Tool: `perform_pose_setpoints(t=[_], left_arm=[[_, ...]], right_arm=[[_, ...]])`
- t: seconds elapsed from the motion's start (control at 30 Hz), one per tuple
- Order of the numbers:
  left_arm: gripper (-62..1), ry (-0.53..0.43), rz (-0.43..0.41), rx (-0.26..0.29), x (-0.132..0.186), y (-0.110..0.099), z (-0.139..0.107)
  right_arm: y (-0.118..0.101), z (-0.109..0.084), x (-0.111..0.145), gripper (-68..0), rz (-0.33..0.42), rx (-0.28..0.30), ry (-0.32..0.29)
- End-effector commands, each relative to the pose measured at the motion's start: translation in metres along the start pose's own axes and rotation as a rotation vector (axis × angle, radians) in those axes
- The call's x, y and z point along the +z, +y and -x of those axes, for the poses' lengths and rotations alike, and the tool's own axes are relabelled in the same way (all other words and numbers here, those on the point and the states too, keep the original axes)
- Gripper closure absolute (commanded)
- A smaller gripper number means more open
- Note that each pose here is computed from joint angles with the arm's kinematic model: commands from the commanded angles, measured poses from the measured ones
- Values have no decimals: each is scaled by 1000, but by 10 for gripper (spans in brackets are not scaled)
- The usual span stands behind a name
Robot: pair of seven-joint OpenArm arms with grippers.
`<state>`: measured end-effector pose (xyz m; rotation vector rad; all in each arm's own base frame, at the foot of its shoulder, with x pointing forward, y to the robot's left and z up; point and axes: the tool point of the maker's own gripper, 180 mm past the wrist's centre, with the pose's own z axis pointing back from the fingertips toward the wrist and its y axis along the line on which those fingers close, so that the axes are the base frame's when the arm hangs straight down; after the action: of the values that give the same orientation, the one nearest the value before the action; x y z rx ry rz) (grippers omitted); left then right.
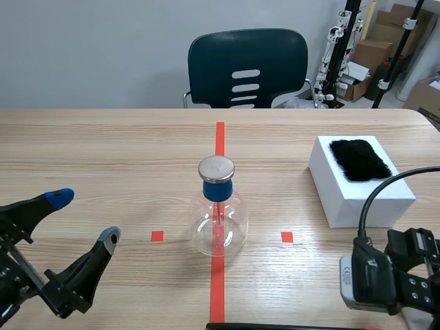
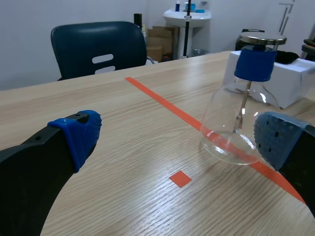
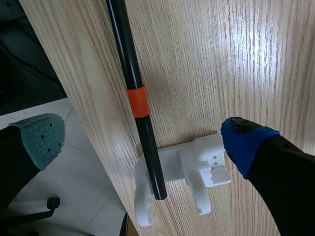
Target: Do the electroscope experiment. pick up the black charging rod
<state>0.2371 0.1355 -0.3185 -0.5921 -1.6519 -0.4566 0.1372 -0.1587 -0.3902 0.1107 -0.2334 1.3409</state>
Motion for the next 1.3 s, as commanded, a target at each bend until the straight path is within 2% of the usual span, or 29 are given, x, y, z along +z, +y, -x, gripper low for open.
perform_pose_setpoints(t=[0.0, 0.17, 0.37, 0.5, 0.63, 1.07, 1.27], left_arm=[[-623, -47, 30, -1, -2, -8, -8], [-623, -54, 100, -28, -1, -20, -9], [-623, -55, 116, -34, -1, -23, -9], [-623, -49, 116, -33, 0, -24, -7], [-623, -40, 183, -56, 2, -36, -5], [-623, -31, 186, -57, 1, -37, -2], [-623, -31, 186, -57, 1, -37, -2]], right_arm=[[-3, 0, -1, -679, 0, 12, 3], [-1, 1, -9, -679, -20, 17, 8], [-3, 6, -16, -679, -19, 16, 32], [-2, 5, -18, -679, -22, 7, 29], [-6, 1, -18, -679, -15, 7, 8], [-7, -4, -19, -679, -13, 5, -26], [-6, 3, -23, -663, -13, 1, -3]])
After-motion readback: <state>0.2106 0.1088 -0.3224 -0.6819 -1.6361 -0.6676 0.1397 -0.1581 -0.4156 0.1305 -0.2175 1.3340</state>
